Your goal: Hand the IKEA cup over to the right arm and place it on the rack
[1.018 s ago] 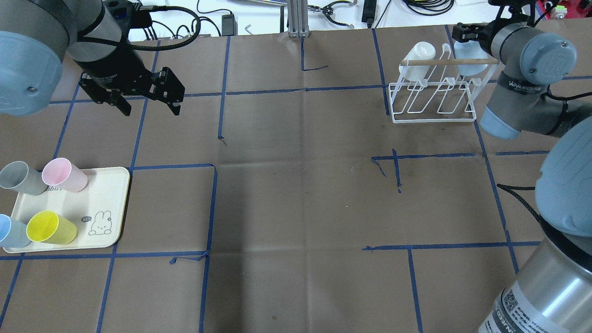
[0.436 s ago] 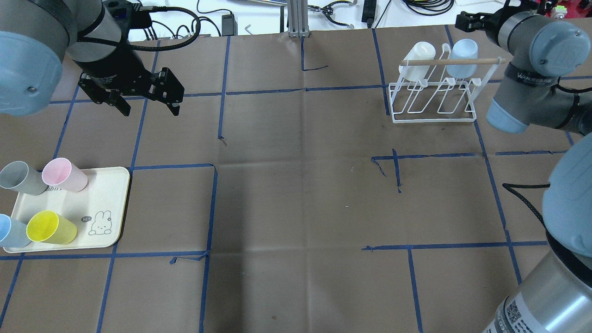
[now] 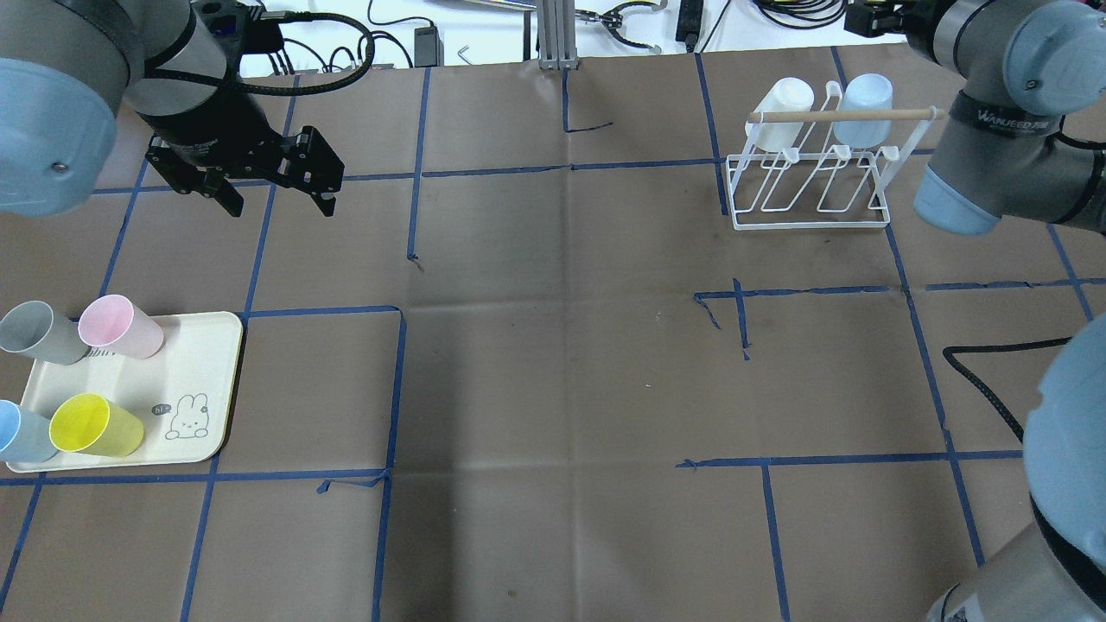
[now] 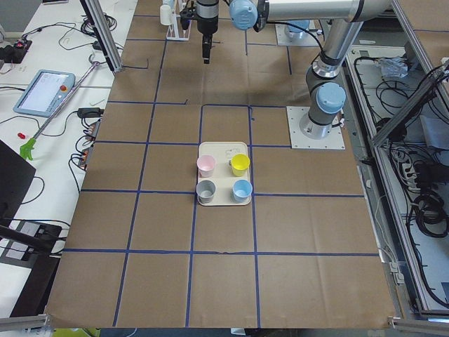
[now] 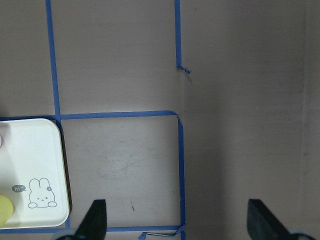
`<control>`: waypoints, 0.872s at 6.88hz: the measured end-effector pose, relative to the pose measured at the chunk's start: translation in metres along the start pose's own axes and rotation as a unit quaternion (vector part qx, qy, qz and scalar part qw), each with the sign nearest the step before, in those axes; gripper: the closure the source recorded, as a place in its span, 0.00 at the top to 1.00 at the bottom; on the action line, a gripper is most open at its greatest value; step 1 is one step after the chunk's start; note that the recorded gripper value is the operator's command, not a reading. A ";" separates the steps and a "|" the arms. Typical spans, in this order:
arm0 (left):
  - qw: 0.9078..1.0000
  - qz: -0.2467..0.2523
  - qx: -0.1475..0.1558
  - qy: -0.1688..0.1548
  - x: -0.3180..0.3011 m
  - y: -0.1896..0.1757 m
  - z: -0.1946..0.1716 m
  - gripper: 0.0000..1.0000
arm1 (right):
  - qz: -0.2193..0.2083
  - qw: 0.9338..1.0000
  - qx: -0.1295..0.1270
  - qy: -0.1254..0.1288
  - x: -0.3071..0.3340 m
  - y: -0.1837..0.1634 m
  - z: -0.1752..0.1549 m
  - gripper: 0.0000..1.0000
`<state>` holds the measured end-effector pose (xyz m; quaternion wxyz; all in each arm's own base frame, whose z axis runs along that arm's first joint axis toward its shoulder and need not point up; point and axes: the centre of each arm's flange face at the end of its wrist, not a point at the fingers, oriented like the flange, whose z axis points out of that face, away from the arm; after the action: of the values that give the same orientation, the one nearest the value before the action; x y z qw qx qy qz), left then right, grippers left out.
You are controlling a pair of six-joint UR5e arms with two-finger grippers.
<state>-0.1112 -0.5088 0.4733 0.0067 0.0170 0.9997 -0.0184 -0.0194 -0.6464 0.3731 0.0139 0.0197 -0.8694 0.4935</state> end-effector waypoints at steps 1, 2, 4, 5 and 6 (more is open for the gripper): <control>1.000 0.000 0.000 0.000 0.000 0.000 0.000 0.99 | 0.004 0.999 -0.031 -0.011 -0.009 -0.008 -0.010 1.00; 1.000 0.000 0.000 0.000 0.000 0.000 0.000 0.99 | 0.009 0.996 -0.082 -0.028 -0.025 -0.011 -0.020 1.00; 1.000 0.000 0.000 0.000 0.000 0.000 0.000 0.99 | 0.008 0.982 -0.185 -0.043 -0.065 -0.015 -0.048 1.00; 1.000 0.000 0.000 0.000 0.000 0.000 0.000 0.99 | 0.005 0.971 -0.234 -0.055 -0.085 -0.018 -0.067 1.00; 1.000 0.000 0.000 0.000 0.000 0.000 0.000 0.99 | 0.001 0.957 -0.282 -0.062 -0.104 -0.023 -0.089 1.00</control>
<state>-0.1112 -0.5088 0.4735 0.0068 0.0171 0.9997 -0.0186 0.0860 -0.5795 0.4335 -0.0360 0.0445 -0.9724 0.2264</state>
